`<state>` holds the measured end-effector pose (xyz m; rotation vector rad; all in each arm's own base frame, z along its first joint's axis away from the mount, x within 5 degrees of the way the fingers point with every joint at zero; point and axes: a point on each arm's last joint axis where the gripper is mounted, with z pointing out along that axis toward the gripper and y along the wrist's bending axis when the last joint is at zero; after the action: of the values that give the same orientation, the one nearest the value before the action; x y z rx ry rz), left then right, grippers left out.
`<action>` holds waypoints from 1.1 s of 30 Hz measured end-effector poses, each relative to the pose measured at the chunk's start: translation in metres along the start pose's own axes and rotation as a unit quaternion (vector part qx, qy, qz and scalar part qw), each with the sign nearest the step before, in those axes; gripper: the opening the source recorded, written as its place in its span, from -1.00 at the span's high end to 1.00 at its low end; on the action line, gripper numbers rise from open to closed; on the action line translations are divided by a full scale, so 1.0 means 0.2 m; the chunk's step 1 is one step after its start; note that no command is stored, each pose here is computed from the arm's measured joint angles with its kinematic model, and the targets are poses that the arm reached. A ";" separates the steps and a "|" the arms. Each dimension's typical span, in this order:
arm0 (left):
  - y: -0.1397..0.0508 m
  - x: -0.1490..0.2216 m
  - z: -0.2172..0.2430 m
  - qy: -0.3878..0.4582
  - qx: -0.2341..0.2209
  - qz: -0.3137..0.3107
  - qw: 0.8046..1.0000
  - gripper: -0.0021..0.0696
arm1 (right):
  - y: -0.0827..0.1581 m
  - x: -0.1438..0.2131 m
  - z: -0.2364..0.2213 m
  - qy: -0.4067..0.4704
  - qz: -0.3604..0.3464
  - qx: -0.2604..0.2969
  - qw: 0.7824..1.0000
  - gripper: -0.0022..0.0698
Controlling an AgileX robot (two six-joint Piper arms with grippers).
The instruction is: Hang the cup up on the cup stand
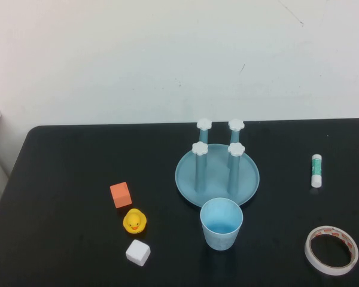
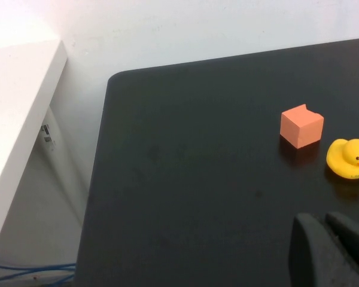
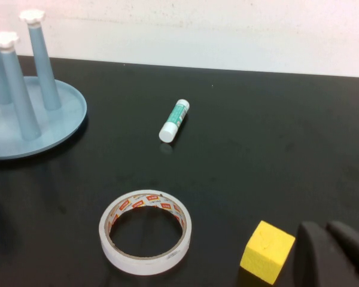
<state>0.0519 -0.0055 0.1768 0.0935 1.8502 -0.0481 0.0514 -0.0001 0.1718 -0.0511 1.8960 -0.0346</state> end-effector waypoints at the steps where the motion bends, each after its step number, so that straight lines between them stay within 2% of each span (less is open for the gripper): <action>1: 0.00 0.00 0.00 -0.001 -0.001 0.001 1.000 0.95 | 0.00 0.00 0.00 0.000 0.000 0.000 1.000 0.94; 22: 0.00 -0.01 0.00 -0.024 -0.004 0.004 1.000 0.95 | 0.00 0.00 0.00 -0.002 0.000 0.000 1.000 0.94; 25: 0.01 -0.04 0.00 -0.056 -0.007 0.004 0.998 0.95 | 0.00 -0.01 0.00 -0.016 0.000 0.001 1.000 0.94; 29: 0.02 -0.14 -0.02 -0.161 -0.018 0.005 0.987 0.95 | 0.00 -0.08 0.00 -0.105 0.000 0.004 0.995 0.94; 33: 0.02 -0.24 -0.07 -0.290 -0.030 0.006 0.957 0.95 | -0.01 -0.21 -0.05 -0.258 -0.001 0.010 0.966 0.94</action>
<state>0.0518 -0.0014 0.2277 0.0407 1.2617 -0.0088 0.0550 0.0005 0.2154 -0.0433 1.3739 -0.0381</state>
